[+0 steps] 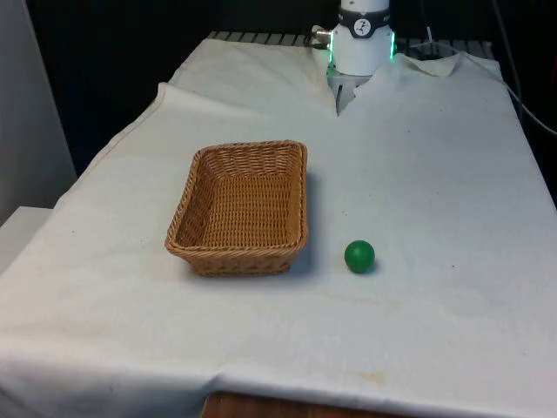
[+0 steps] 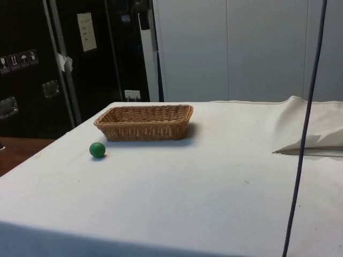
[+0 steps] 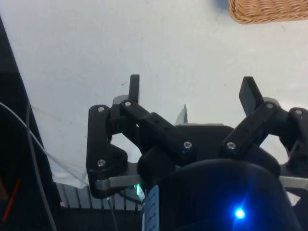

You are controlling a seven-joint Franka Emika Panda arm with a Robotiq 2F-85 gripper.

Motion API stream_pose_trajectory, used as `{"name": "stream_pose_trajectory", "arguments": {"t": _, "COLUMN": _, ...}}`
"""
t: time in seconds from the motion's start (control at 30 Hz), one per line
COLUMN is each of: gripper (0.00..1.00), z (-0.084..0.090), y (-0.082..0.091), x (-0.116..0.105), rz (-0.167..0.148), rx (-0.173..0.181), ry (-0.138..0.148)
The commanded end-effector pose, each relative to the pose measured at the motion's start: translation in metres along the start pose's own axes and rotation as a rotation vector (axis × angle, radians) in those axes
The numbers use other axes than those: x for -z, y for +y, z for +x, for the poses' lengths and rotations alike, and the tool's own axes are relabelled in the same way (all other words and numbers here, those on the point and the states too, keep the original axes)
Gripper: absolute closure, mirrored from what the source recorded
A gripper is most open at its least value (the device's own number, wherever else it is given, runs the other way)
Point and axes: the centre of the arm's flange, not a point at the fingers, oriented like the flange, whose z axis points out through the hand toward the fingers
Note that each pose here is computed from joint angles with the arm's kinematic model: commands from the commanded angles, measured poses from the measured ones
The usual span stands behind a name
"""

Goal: Pick up the ball and place it into the basket.

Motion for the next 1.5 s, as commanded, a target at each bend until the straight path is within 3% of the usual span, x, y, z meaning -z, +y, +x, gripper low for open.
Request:
{"name": "stream_pose_trajectory", "arguments": {"t": 0.0, "gripper": 0.00, "z": 0.001, "y": -0.001, "x": -0.001, "rz": -0.001, "rx": 0.001, "ry": -0.002}}
{"name": "stream_pose_trajectory", "arguments": {"t": 0.57, "gripper": 0.00, "z": 0.054, "y": -0.009, "x": -0.044, "rz": -0.035, "rx": -0.003, "ry": 0.028}}
{"name": "stream_pose_trajectory", "arguments": {"t": 0.67, "gripper": 0.00, "z": 0.065, "y": -0.011, "x": -0.061, "rz": -0.028, "rx": 0.003, "ry": 0.031}}
{"name": "stream_pose_trajectory", "arguments": {"t": 0.83, "gripper": 0.00, "z": 0.073, "y": -0.015, "x": -0.081, "rz": -0.033, "rx": 0.028, "ry": 0.038}}
{"name": "stream_pose_trajectory", "arguments": {"t": 0.87, "gripper": 0.00, "z": 0.072, "y": -0.014, "x": -0.079, "rz": -0.041, "rx": 0.019, "ry": 0.032}}
{"name": "stream_pose_trajectory", "arguments": {"t": 1.1, "gripper": 0.00, "z": 0.078, "y": -0.022, "x": -0.106, "rz": -0.041, "rx": 0.077, "ry": 0.043}}
{"name": "stream_pose_trajectory", "arguments": {"t": 1.13, "gripper": 0.00, "z": 0.077, "y": -0.020, "x": -0.103, "rz": -0.048, "rx": 0.067, "ry": 0.034}}
{"name": "stream_pose_trajectory", "arguments": {"t": 1.27, "gripper": 0.00, "z": 0.081, "y": -0.022, "x": -0.118, "rz": -0.049, "rx": 0.097, "ry": 0.047}}
{"name": "stream_pose_trajectory", "arguments": {"t": 1.43, "gripper": 0.00, "z": 0.087, "y": -0.019, "x": -0.130, "rz": -0.071, "rx": 0.099, "ry": 0.059}}
{"name": "stream_pose_trajectory", "arguments": {"t": 1.47, "gripper": 0.00, "z": 0.093, "y": -0.017, "x": -0.135, "rz": -0.064, "rx": 0.101, "ry": 0.063}}
